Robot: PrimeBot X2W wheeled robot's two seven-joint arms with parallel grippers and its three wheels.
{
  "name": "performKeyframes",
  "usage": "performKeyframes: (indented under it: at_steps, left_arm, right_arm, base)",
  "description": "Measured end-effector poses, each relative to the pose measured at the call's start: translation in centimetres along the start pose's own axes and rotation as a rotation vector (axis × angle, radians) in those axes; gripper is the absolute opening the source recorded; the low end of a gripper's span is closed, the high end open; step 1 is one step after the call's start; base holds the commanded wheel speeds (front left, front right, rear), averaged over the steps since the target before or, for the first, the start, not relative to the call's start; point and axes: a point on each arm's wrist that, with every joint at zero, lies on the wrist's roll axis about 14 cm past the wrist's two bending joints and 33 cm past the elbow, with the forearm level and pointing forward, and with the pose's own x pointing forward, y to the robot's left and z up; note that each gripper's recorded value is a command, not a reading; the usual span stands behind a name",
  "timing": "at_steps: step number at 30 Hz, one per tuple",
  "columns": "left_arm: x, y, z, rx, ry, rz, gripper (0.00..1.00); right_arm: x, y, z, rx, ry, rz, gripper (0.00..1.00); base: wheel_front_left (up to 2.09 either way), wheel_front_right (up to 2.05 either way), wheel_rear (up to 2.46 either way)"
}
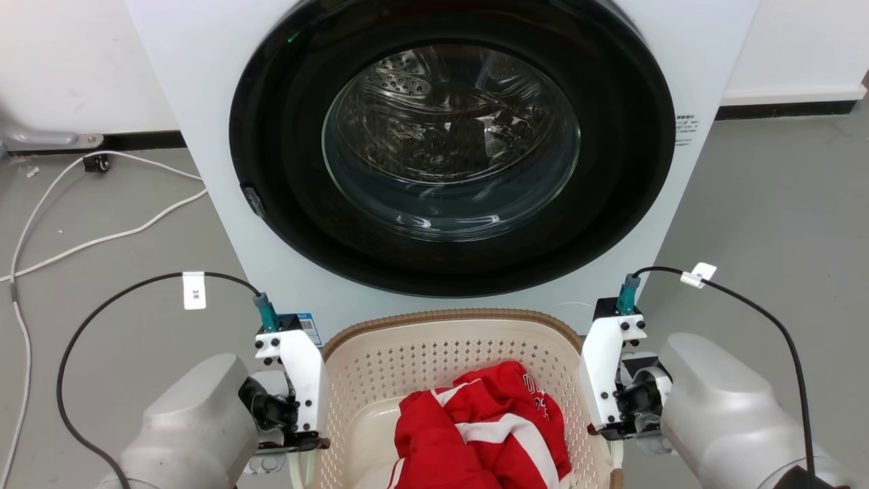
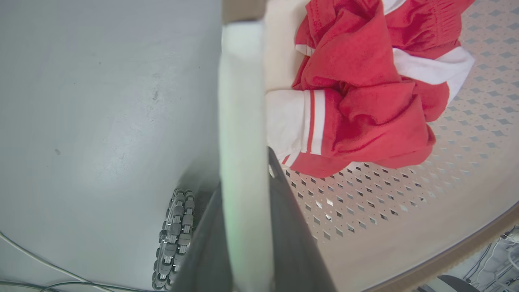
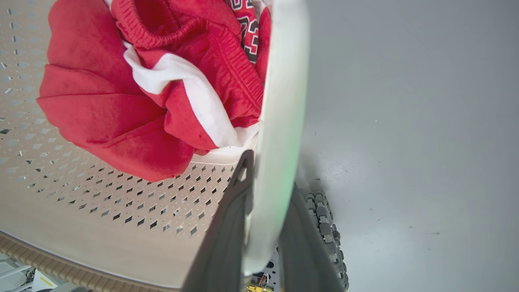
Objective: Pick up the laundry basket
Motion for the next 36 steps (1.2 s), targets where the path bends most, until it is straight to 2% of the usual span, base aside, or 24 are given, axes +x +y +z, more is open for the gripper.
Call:
performKeyframes:
  at_steps: [36]
  left_arm:
    - [0.39,0.04,-0.17,-0.001,-0.003,0.000,0.00]
  right_arm:
    - [0.37,-0.06,-0.06,0.016,-0.013,0.008,0.00]
  base:
    - [0.00,0.00,0.00]
